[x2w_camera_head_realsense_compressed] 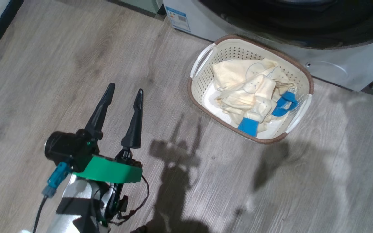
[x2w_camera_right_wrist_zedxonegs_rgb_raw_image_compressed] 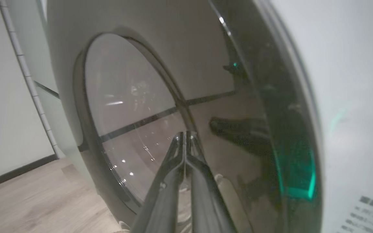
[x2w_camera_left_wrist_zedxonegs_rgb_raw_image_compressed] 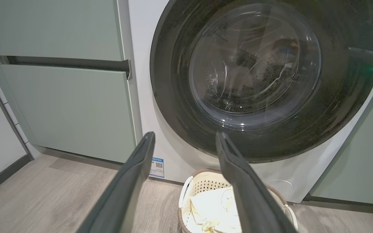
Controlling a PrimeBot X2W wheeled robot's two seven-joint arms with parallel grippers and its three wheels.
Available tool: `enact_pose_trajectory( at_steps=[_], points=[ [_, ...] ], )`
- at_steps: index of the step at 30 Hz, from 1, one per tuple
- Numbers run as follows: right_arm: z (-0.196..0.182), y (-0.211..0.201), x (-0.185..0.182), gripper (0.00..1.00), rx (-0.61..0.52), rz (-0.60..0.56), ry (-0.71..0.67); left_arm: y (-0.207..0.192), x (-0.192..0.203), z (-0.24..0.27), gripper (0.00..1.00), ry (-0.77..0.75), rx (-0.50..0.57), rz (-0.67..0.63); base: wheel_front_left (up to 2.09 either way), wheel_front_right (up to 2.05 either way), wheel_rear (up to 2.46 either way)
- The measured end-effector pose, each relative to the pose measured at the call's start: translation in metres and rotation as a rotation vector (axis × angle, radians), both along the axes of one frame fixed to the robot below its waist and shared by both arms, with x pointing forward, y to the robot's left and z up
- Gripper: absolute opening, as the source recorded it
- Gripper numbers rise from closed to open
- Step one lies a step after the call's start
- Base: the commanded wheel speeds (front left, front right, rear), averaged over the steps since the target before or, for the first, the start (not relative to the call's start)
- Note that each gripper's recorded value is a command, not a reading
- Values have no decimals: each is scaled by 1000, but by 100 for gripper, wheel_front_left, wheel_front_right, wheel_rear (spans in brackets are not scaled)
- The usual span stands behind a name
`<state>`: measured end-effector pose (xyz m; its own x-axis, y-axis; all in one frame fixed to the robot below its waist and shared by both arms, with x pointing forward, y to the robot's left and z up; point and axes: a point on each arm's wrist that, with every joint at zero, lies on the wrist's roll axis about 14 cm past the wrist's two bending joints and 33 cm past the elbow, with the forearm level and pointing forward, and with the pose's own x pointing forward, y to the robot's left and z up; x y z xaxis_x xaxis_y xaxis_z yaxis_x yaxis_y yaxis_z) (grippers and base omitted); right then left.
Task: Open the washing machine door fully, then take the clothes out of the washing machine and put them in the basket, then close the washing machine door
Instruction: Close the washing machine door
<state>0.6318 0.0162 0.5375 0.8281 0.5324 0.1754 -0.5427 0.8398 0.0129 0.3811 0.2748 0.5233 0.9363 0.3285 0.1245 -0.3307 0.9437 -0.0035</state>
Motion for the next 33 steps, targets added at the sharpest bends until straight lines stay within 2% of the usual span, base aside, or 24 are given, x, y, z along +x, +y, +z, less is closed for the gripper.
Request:
enact_pose_trajectory(
  at_steps=[4,14,15,16,17,18,19,20,33],
  points=[
    [3,-7,-17,0,40,-4,-5,1,1,4,100,-16,0,2,0,0,0],
    [-26,-31,-87,0,72,-18,55,-14,6,12,100,-46,1,-52,0,0,0],
    [-26,-35,-94,8,74,-23,55,-16,7,13,100,-52,-2,-59,0,0,0],
    [-25,-40,-99,36,79,-35,53,-18,8,13,100,-55,-6,-70,0,0,0],
    [-24,-46,-105,75,88,-52,51,-20,8,13,100,-55,-8,-76,0,0,0],
    [-22,-51,-110,75,96,-67,49,-22,8,13,100,-56,-12,-83,0,0,0],
    [-20,-57,-115,95,105,-83,46,-24,8,13,100,-58,-14,-87,0,0,0],
    [-18,-61,-120,100,114,-97,42,-25,8,14,100,-60,-14,-94,0,0,0],
    [-32,-105,-198,100,112,-228,117,-53,1,11,100,-54,-30,-191,0,0,0]
  ],
)
